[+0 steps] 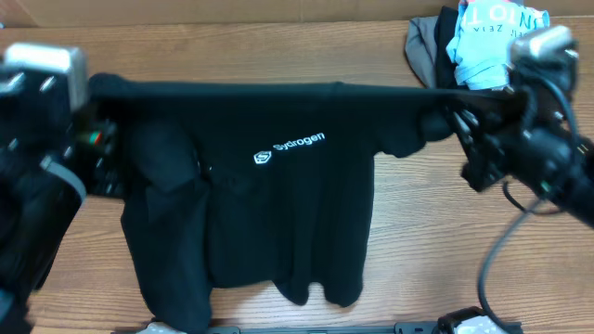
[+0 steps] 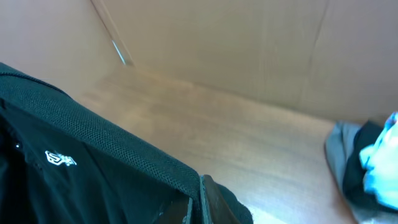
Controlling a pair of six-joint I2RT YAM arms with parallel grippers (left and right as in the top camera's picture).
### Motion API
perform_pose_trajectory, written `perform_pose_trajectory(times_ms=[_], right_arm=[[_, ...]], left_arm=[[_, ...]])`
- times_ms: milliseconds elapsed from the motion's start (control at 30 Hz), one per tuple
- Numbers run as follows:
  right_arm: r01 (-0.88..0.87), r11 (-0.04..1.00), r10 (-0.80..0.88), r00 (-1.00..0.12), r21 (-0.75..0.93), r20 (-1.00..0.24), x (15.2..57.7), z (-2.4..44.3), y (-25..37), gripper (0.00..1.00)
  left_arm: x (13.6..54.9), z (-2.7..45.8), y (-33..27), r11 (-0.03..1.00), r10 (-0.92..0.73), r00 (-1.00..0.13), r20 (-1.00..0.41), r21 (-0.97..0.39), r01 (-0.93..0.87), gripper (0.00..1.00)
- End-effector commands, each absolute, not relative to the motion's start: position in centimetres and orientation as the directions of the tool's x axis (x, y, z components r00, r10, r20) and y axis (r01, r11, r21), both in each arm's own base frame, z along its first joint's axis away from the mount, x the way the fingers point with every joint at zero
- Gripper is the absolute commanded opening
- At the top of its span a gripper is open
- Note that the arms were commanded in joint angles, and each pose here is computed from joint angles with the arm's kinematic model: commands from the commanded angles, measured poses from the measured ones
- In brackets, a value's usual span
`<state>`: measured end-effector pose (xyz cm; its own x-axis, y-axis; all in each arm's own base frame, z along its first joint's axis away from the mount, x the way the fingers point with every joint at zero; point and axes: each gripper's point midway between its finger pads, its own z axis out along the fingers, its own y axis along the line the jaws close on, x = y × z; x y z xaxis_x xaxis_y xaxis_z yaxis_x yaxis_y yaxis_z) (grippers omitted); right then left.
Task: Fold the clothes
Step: 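Stretch the shirt between both grippers and lay it on the table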
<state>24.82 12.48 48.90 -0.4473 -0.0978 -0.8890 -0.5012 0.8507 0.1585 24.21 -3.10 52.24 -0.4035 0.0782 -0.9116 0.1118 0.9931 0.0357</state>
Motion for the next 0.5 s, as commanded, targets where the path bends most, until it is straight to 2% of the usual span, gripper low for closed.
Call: perform_pose_trajectory(times_ms=[0, 233, 467], right_arm=[[-0.353, 0.93, -0.107, -0.527, 0.103, -0.843, 28.6, 46.2, 10.2, 0.04], [-0.413, 0.891, -0.157, -0.668, 0.187, -0.727, 33.6, 40.5, 13.9, 0.04], [-0.512, 0.813, -0.271, -0.754, 0.277, -0.598, 37.0, 33.7, 20.1, 0.04]], left_arm=[[26.8, 50.7, 1.4, 0.978, 0.059, -0.477, -0.877, 0.147, -0.149, 0.04], [32.5, 45.5, 3.5, 0.921, 0.043, -0.652, -0.757, 0.283, -0.267, 0.04], [37.0, 39.0, 6.8, 0.879, -0.084, -0.78, -0.62, 0.323, -0.352, 0.04]])
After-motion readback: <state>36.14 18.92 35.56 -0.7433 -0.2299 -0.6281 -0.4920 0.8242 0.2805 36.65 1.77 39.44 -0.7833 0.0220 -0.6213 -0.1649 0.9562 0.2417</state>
